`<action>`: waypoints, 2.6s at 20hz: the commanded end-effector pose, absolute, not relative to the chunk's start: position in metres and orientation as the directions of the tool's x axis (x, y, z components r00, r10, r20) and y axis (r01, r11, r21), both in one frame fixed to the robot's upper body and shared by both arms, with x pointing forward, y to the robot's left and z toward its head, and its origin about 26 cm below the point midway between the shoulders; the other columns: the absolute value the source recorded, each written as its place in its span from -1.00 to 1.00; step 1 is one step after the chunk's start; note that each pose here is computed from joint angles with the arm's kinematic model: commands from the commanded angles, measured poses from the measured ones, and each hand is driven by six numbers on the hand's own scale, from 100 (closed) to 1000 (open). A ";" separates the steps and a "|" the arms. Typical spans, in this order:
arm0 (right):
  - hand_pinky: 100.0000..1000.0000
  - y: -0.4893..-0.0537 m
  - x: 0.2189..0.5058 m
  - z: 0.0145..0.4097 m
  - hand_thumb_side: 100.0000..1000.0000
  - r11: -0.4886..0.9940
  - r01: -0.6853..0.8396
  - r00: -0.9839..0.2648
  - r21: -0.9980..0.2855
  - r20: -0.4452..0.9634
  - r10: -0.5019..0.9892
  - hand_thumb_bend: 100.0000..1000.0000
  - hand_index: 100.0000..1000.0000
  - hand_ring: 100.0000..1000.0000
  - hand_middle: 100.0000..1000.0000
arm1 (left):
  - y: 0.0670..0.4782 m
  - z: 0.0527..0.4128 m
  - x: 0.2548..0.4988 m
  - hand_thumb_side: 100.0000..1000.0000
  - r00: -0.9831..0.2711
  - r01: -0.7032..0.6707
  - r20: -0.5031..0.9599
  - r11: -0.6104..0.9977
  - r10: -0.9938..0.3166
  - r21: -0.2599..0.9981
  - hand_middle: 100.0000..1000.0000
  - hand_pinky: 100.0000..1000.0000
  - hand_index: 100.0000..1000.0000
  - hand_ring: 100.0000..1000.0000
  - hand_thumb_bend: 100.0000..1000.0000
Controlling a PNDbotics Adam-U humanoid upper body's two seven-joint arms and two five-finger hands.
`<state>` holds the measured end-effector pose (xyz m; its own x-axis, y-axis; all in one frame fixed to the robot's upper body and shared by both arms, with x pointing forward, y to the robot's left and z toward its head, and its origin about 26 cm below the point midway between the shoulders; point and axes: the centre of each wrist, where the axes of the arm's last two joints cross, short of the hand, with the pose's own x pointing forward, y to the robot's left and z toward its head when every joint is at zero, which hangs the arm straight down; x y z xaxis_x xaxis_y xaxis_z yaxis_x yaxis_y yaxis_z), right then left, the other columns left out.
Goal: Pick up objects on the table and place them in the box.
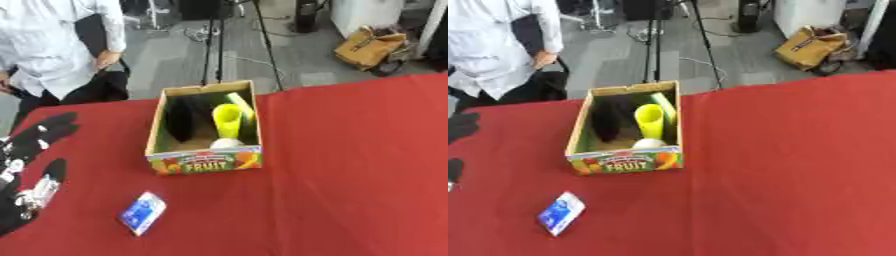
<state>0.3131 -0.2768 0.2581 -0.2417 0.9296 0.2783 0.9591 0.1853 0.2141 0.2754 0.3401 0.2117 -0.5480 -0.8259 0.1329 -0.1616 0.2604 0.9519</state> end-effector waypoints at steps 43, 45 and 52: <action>0.45 -0.279 0.307 0.250 0.35 0.219 0.956 -0.267 0.196 0.271 0.925 -1.00 0.47 0.14 0.24 | 0.270 0.156 0.304 1.00 -0.129 0.282 0.510 0.462 -0.850 0.841 1.00 1.00 1.00 1.00 0.34; 0.45 -0.278 0.307 0.249 0.35 0.224 0.955 -0.272 0.195 0.273 0.923 -1.00 0.46 0.14 0.24 | 0.270 0.154 0.306 1.00 -0.121 0.275 0.496 0.451 -0.860 0.849 1.00 1.00 1.00 1.00 0.32; 0.45 -0.279 0.307 0.248 0.34 0.231 0.953 -0.281 0.197 0.279 0.918 -1.00 0.45 0.13 0.23 | 0.269 0.144 0.315 0.94 -0.088 0.283 0.459 0.419 -0.884 0.863 1.00 1.00 1.00 1.00 0.30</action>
